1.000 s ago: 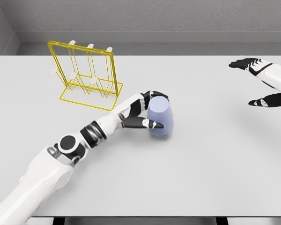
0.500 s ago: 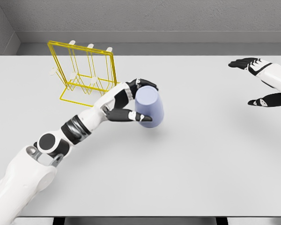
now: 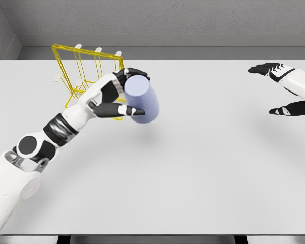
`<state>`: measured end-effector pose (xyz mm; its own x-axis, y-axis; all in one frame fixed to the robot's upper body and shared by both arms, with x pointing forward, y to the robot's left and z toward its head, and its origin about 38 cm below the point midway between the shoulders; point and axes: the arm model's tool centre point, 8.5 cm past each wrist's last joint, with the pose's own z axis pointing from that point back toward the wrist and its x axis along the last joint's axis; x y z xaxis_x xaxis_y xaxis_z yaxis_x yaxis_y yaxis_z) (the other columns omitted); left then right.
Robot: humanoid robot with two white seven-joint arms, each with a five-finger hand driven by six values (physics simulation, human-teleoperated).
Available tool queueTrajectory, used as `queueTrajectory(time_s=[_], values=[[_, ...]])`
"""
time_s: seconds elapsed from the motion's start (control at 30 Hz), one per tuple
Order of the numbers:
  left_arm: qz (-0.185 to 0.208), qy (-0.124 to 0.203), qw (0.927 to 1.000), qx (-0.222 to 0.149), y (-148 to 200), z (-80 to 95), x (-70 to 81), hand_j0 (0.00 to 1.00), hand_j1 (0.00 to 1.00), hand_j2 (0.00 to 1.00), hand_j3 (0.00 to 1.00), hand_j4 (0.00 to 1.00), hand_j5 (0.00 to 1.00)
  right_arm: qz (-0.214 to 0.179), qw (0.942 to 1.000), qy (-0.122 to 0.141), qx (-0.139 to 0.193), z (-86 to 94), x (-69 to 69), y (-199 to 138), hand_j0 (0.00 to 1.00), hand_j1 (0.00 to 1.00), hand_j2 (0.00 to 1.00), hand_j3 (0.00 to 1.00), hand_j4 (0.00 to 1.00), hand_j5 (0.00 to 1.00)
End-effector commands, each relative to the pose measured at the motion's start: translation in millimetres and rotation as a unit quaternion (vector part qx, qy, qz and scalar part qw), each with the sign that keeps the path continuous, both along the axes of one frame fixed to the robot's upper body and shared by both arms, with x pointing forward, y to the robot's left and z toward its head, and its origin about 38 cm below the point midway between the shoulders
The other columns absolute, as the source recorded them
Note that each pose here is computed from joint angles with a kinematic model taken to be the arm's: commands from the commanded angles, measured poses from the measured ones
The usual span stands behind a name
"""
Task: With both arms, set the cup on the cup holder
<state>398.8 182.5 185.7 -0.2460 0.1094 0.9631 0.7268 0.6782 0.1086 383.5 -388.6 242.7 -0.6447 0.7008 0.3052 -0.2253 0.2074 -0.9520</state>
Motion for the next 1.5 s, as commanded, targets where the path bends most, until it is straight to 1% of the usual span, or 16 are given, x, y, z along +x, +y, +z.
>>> queueTrajectory(time_s=[0.0,0.17,0.4,0.5,0.6,0.63,0.97,1.07,1.47], values=[[0.006,-0.001,1.0,-0.003,6.3,3.1,1.6,0.63,0.63,0.63,0.63,0.63,0.63,-0.001,1.0,0.001,0.004,0.5,0.1,-0.5,1.0,1.0,1.0,1.0,1.0,1.0],[0.02,-0.002,0.9997,-0.011,22.6,11.1,6.2,0.64,0.64,0.64,0.64,0.64,0.64,0.0,1.0,0.0,0.004,0.8,0.0,-0.1,1.0,1.0,1.0,1.0,1.0,1.0],[0.038,-0.006,0.9992,-0.011,40.6,19.3,13.5,0.64,0.64,0.64,0.64,0.64,0.64,-0.001,1.0,0.001,0.003,0.4,0.1,-0.5,1.0,1.0,1.0,1.0,1.0,1.0],[0.046,-0.002,0.9989,-0.008,45.2,16.6,19.0,0.64,0.64,0.64,0.64,0.64,0.64,-0.001,1.0,0.001,0.004,0.5,0.1,-0.5,1.0,1.0,1.0,1.0,1.0,1.0],[0.052,0.0,0.9986,-0.01,49.7,18.4,24.0,0.65,0.65,0.65,0.65,0.65,0.65,-0.001,1.0,0.001,0.004,0.5,0.1,-0.5,1.0,1.0,1.0,1.0,1.0,1.0],[0.056,0.002,0.9984,-0.004,54.6,17.5,25.2,0.65,0.65,0.65,0.65,0.65,0.65,0.0,1.0,-0.001,0.004,1.4,0.2,-0.1,1.0,1.0,1.0,1.0,1.0,1.0],[0.066,0.004,0.9978,-0.004,60.9,17.0,29.1,0.65,0.65,0.65,0.65,0.65,0.65,0.0,1.0,0.0,0.003,1.1,-0.1,0.2,1.0,1.0,1.0,1.0,1.0,1.0],[0.075,0.007,0.9972,-0.002,66.4,15.7,34.3,0.65,0.65,0.65,0.65,0.65,0.65,0.0,1.0,-0.001,0.003,1.7,0.1,0.3,1.0,1.0,1.0,1.0,1.0,1.0],[0.091,0.016,0.9957,0.003,76.3,11.1,43.3,0.66,0.66,0.66,0.66,0.66,0.66,0.002,1.0,-0.003,0.003,2.7,-0.2,1.3,1.0,1.0,1.0,1.0,1.0,1.0]])
